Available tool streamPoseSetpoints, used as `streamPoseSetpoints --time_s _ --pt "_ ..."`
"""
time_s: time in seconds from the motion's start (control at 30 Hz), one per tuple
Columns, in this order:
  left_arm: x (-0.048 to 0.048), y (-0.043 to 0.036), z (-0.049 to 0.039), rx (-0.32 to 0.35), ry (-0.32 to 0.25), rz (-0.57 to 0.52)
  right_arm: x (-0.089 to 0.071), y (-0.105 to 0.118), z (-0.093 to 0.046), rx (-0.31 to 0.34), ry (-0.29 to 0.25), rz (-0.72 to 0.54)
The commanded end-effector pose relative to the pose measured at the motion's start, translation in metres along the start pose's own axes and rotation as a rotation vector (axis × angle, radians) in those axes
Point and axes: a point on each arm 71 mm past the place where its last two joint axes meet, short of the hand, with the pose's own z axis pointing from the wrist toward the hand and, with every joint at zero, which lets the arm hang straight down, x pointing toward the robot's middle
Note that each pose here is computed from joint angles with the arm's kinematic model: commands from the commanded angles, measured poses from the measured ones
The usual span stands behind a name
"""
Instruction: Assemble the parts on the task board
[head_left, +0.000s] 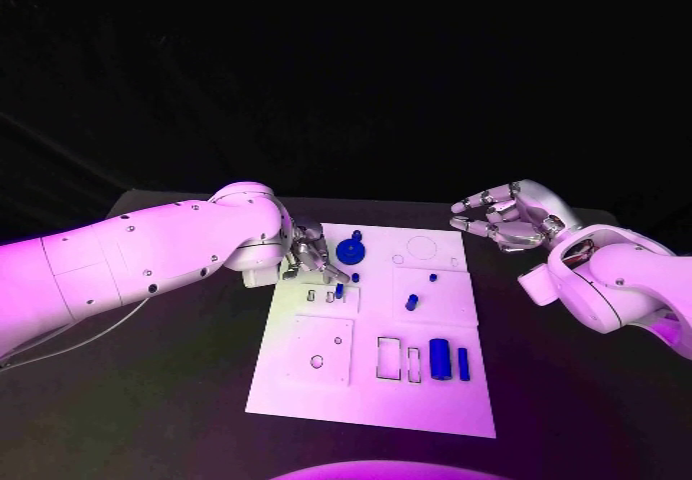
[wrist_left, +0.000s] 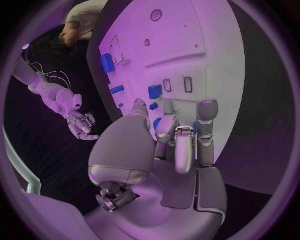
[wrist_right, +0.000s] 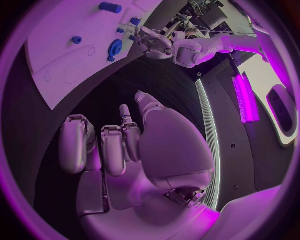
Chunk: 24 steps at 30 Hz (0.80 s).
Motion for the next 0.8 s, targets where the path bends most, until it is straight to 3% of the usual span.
streamPoseSetpoints --time_s 0.03,0.8 --pt "0.0029 -0.0032 0.0002 0.001 0.03 0.014 0.0016 -0.0001 0.0006 -0.001 0.013 -0.007" --pt "0.0068 -0.0096 0.0044 0.006 0.061 0.034 0.0061 0.0016 0.0024 -0.003 0.03 -0.011"
